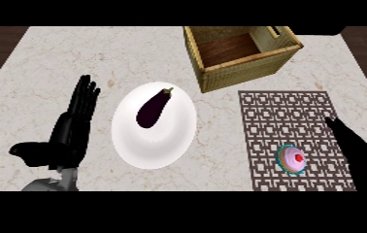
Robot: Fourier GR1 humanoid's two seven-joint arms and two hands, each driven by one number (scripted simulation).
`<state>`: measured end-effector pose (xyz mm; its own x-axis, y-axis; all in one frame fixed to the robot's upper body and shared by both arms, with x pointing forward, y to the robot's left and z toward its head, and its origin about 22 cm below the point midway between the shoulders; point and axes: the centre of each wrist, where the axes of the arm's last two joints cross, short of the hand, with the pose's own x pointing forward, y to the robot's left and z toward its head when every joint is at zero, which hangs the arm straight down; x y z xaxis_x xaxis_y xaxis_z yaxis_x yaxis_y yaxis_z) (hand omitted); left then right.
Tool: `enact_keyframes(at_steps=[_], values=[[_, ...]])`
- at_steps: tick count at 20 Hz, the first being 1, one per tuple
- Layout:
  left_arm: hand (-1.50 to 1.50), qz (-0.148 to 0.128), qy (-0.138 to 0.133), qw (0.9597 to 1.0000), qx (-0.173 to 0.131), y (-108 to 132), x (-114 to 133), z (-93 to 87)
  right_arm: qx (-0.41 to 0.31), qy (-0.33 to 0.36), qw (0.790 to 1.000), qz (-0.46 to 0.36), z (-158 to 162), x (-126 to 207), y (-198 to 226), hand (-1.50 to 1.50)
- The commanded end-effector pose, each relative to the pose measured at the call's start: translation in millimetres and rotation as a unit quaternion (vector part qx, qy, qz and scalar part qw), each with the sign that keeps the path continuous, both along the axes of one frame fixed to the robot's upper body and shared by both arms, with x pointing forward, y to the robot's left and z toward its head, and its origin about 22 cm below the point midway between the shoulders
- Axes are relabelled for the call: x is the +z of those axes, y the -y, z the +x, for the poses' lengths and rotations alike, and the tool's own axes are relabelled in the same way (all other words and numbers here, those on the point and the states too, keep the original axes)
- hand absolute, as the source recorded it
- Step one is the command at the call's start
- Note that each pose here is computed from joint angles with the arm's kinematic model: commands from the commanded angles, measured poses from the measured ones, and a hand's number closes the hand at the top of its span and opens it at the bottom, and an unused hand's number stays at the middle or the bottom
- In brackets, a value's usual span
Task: Pick the cupcake from the placemat and place it in the basket
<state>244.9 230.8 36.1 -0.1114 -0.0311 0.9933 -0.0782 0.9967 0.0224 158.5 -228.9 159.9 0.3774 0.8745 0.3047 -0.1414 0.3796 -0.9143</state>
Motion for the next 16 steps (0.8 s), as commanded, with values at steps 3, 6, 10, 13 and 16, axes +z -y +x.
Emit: enact_keyframes(at_steps=[3,6,10,13,16], values=[[0.0,0.007,-0.005,0.9999,0.006,-9.0,-7.4,-7.9,-0.087,-0.022,0.996,-0.029,5.6,-12.6,-13.2,-1.5],[0.0,-0.001,0.002,0.9999,0.011,-9.6,12.7,15.2,-0.094,-0.018,0.995,-0.035,18.1,-21.0,-10.6,-1.5],[0.0,0.001,-0.012,0.9999,0.005,-4.5,-13.2,-10.6,-0.101,-0.015,0.995,-0.018,13.7,-42.8,-11.9,-1.5],[0.0,-0.002,-0.007,1.0,0.001,3.8,-8.8,-0.9,-0.094,-0.019,0.995,-0.03,20.4,-45.3,-28.4,-1.5],[0.0,0.0,0.001,0.9999,0.012,-4.6,2.4,-2.4,-0.096,-0.026,0.995,-0.03,33.2,-41.6,-18.9,-1.5]])
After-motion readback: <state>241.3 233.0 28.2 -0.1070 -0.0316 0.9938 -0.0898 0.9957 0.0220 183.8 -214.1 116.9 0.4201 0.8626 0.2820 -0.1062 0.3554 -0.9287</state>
